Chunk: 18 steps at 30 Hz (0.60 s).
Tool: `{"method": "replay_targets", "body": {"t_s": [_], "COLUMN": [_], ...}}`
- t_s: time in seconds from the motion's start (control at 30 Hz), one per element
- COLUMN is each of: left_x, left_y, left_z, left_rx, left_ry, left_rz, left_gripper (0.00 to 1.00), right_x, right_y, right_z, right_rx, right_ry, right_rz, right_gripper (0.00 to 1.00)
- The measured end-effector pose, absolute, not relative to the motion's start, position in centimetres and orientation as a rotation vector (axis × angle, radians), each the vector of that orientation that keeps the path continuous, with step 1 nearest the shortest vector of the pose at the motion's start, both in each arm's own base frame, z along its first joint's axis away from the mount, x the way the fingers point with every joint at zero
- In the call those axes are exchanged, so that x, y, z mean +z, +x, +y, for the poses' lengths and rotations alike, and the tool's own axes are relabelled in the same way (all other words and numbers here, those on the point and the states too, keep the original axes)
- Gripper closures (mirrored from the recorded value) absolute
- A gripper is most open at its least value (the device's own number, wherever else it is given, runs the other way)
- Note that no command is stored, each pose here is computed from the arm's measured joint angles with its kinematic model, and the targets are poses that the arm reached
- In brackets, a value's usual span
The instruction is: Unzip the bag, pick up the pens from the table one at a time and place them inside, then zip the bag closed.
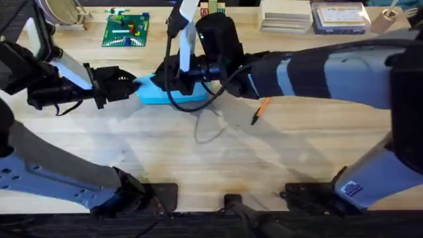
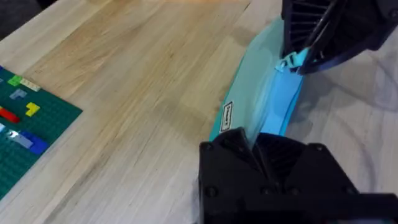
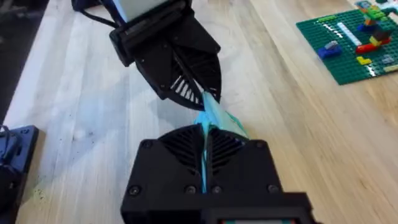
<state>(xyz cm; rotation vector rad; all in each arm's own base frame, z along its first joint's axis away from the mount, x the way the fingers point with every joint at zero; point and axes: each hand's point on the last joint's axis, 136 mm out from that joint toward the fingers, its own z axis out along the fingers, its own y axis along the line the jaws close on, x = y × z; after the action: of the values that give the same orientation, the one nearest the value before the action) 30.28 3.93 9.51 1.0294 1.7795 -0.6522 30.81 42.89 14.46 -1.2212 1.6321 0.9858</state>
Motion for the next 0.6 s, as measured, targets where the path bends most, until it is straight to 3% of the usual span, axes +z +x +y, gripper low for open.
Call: {"method": "replay_targets", "body": {"t_s": [0.6], "left_x": [9.5], "left_y": [30.3], "left_z": [4.0], "left_rx": [-0.651], "left_ry": [1.027], "left_rz": [1.780], "left_gripper": [0.959], "right_x": [13.8], "right_y": [30.7], "right_z": [47.0], "right_rx": [1.020], "right_ry": [-1.260], "right_rz": [1.591], "right_gripper": [0.971]}}
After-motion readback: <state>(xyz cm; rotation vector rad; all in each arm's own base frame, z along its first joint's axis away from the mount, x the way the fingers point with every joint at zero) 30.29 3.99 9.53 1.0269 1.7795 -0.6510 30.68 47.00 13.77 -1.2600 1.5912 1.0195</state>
